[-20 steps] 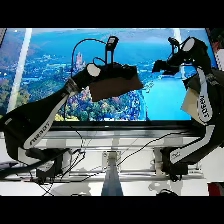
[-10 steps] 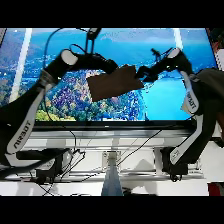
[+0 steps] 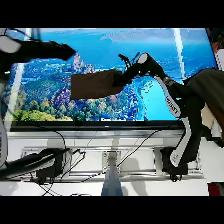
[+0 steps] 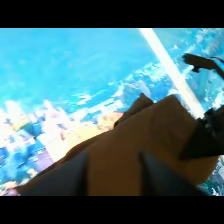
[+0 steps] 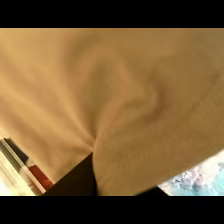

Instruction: Fold the clothes and pants, and hang the long-sleeved shirts on hangers.

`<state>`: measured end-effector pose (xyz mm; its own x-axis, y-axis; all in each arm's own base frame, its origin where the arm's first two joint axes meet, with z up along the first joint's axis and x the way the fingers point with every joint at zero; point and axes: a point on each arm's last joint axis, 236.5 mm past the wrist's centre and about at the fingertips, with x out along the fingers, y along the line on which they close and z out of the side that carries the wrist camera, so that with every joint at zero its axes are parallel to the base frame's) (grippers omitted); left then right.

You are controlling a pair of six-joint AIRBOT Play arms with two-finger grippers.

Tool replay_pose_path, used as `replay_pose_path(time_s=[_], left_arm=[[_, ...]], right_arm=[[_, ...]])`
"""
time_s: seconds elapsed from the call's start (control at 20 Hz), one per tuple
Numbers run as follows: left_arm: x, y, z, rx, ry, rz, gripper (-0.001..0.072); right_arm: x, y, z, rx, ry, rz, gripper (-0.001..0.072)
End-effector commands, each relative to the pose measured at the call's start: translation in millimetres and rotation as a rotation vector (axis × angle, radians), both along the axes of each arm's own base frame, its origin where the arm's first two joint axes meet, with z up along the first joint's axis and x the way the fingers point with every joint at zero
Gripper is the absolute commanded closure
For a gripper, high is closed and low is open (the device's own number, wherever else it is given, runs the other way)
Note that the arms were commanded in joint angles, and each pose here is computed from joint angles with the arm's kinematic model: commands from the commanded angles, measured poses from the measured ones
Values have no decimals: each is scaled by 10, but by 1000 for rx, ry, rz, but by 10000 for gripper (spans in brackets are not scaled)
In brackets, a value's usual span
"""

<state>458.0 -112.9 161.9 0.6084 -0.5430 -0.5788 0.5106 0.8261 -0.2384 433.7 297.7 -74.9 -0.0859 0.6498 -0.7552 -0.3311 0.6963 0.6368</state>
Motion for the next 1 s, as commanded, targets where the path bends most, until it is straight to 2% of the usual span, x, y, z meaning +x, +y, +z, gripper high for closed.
replay_pose_path(time_s=[0.0, 0.25, 0.45, 0.55, 0.75, 0.85, 0.95], left_arm=[[-300, 590, 301, 19, -3, 77, 593], [-377, 1117, 497, 28, -45, 206, 595], [-365, 1190, 473, 27, -39, 222, 595], [-365, 1189, 473, 26, -39, 222, 595], [-365, 1189, 473, 26, -39, 222, 595], [-365, 1190, 473, 27, -39, 222, 595], [-365, 1189, 473, 26, -38, 222, 595]], right_arm=[[330, -262, 461, -130, -200, -15, 700], [732, -1513, 1817, -292, -451, -343, 700], [434, -2938, 2759, -468, -566, -647, 700], [-4, -3770, 3071, -614, -563, -797, 700], [-1237, -5122, 3351, -870, -396, -1140, 700], [-1860, -5546, 3471, -929, -323, -1322, 700], [-2445, -5626, 3299, -928, -109, -1437, 700]])
